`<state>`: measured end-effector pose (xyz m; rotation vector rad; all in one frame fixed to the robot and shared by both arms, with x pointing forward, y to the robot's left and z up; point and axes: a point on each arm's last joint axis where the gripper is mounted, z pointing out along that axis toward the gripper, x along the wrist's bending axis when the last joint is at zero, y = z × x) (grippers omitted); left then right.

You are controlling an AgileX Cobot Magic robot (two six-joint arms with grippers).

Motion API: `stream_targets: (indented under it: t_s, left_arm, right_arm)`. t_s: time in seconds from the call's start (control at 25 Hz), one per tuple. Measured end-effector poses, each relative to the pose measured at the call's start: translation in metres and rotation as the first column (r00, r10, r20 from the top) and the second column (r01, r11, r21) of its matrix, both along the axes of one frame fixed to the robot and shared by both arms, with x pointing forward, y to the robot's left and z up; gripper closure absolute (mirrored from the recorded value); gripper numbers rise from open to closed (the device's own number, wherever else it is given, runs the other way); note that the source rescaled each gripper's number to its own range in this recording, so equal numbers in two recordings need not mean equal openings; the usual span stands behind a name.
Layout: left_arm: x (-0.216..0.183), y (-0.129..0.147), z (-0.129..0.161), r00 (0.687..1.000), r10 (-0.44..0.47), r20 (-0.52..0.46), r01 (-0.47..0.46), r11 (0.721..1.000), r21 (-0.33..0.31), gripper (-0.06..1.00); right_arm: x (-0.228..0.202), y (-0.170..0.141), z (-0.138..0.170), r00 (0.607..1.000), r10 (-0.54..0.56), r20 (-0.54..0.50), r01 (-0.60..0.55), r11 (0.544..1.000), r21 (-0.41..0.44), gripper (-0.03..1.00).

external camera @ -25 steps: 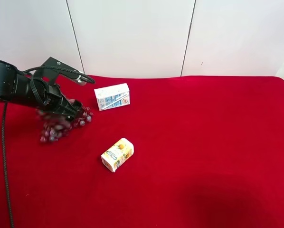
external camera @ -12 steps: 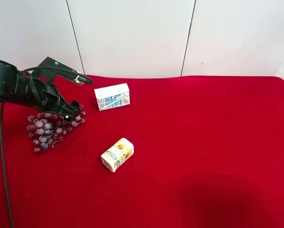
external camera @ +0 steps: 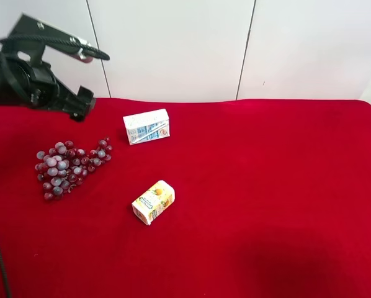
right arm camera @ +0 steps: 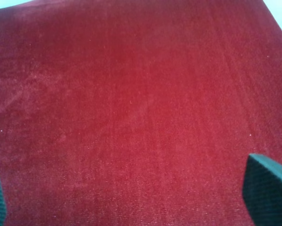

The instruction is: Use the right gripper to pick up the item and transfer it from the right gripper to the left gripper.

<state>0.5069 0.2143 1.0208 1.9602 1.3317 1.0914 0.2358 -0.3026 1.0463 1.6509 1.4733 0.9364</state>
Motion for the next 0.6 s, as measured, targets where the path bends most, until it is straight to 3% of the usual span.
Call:
stream_targets:
  t_s: [0.2, 0.36, 0.52, 0.6]
  left_arm:
    - [-0.027, -0.002, 0.017, 0.996, -0.056, 0.064, 0.057, 0.998, -0.019, -0.05]
    - [-0.045, 0.006, 0.020, 0.995, -0.040, 0.088, 0.045, 0.997, -0.062, -0.05]
    - [-0.062, 0.014, 0.018, 0.994, 0.013, 0.107, 0.007, 0.983, -0.182, -0.05]
    - [-0.068, 0.012, 0.017, 0.993, 0.007, 0.120, 0.028, 0.959, -0.283, -0.05]
  right_arm:
    - [0.000, 0.000, 0.000, 1.000, 0.000, 0.000, 0.000, 1.000, 0.000, -0.03]
    - [0.000, 0.000, 0.000, 1.000, 0.000, 0.000, 0.000, 1.000, 0.000, -0.03]
    - [0.000, 0.000, 0.000, 1.000, 0.000, 0.000, 0.000, 1.000, 0.000, -0.03]
    - [0.000, 0.000, 0.000, 1.000, 0.000, 0.000, 0.000, 1.000, 0.000, -0.03]
